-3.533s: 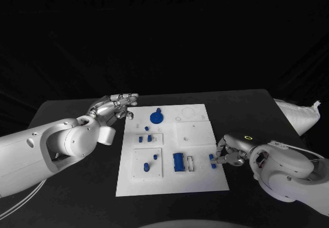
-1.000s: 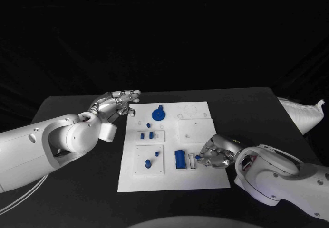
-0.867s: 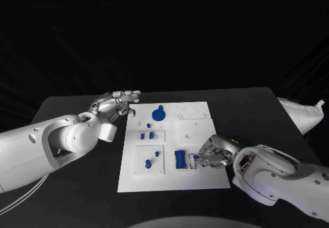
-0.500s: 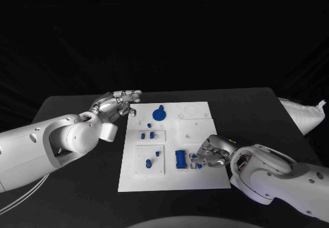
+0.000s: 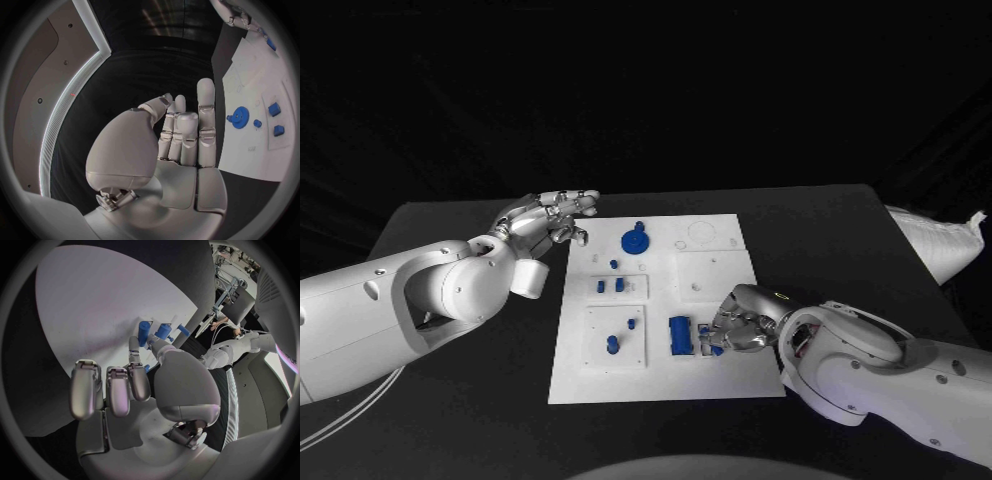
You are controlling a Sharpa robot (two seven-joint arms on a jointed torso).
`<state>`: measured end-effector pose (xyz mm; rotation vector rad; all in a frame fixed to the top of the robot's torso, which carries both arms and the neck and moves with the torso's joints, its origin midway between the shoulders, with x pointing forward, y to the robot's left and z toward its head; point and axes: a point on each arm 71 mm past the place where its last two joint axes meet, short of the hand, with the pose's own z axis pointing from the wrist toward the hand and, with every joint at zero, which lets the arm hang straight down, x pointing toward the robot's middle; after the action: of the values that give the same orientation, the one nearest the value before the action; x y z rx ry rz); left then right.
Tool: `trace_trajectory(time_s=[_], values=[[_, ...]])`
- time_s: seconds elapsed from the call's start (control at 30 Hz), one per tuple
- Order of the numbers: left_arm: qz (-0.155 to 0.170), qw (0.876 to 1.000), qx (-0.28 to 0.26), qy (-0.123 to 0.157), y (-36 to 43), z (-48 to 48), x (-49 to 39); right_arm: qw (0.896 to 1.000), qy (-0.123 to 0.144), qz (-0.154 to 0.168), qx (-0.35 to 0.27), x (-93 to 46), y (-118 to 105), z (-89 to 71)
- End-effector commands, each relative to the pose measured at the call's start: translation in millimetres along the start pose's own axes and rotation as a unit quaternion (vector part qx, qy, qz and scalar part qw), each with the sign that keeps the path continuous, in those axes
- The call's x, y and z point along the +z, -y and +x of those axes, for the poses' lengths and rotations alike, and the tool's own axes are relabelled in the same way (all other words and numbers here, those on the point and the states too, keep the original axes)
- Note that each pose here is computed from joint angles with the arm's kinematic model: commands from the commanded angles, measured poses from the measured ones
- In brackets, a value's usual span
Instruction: Assemble the parts on the task board
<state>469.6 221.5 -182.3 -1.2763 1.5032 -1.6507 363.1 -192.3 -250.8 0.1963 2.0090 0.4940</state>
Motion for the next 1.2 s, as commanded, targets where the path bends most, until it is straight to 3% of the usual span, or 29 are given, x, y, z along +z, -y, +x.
trace_trajectory(time_s=[0.03,0.93,1.2], values=[[0.003,1.000,-0.003,-0.013,0.7,3.3,0.1,1.000,-0.006,0.003,-0.024,2.1,1.3,2.6],[0.001,1.000,-0.003,-0.015,0.5,3.6,-0.1,0.999,-0.018,-0.005,-0.045,3.9,-3.5,5.7],[0.000,1.000,-0.003,-0.014,0.4,3.3,-0.1,0.999,-0.008,-0.008,-0.042,3.1,-4.3,4.2]])
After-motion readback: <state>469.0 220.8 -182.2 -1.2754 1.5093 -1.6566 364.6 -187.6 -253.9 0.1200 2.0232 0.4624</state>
